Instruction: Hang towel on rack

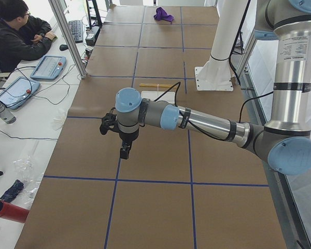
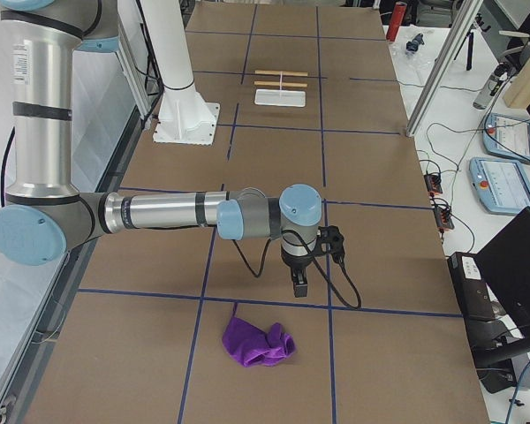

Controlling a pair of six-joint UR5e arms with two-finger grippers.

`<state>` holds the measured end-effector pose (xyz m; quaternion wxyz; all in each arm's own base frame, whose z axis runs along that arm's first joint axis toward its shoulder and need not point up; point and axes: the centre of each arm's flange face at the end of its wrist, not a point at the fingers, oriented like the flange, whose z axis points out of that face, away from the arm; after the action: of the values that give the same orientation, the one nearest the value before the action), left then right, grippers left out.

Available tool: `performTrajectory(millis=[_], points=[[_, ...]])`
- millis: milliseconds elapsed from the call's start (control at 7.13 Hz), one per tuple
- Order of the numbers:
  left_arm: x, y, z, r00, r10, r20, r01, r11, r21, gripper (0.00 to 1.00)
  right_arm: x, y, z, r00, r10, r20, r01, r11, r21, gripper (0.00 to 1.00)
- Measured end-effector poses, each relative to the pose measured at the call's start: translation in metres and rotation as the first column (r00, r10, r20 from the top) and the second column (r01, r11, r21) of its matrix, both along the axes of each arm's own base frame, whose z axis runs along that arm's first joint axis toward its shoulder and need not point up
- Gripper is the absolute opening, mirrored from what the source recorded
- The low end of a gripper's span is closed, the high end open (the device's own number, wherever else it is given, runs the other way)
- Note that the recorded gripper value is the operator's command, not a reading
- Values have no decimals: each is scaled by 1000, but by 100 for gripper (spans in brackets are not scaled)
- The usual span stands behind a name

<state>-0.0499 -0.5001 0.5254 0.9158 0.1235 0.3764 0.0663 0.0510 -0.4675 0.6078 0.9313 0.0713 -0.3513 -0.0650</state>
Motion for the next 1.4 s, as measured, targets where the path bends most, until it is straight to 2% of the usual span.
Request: performTrajectory(millis=[140,280,421,561,701,981,1402], points=[[0,-8,-13,1000,0,-3,0,997,83,100,-1,1,2,1000,-8,-9,9,1000,28,100],[1,-14,-20,1000,0,-6,0,988,154,100,-1,4,18,998,-47,-32,49,997,65,100],[2,-19,-20,1000,1,-8,0,980,200,100,-1,8,44,992,-111,-58,118,986,117,100],[2,-22,-20,1000,1,-9,1,974,228,100,0,12,70,983,-169,-76,178,973,143,100],[2,-23,-21,1000,2,-10,0,970,243,100,0,17,92,974,-211,-87,222,963,149,100],[3,-23,-23,1000,4,-10,-1,967,254,100,3,30,125,962,-249,-109,261,958,118,70],[3,-22,-24,1000,4,-10,-1,966,257,100,6,39,154,949,-276,-153,289,955,68,69]])
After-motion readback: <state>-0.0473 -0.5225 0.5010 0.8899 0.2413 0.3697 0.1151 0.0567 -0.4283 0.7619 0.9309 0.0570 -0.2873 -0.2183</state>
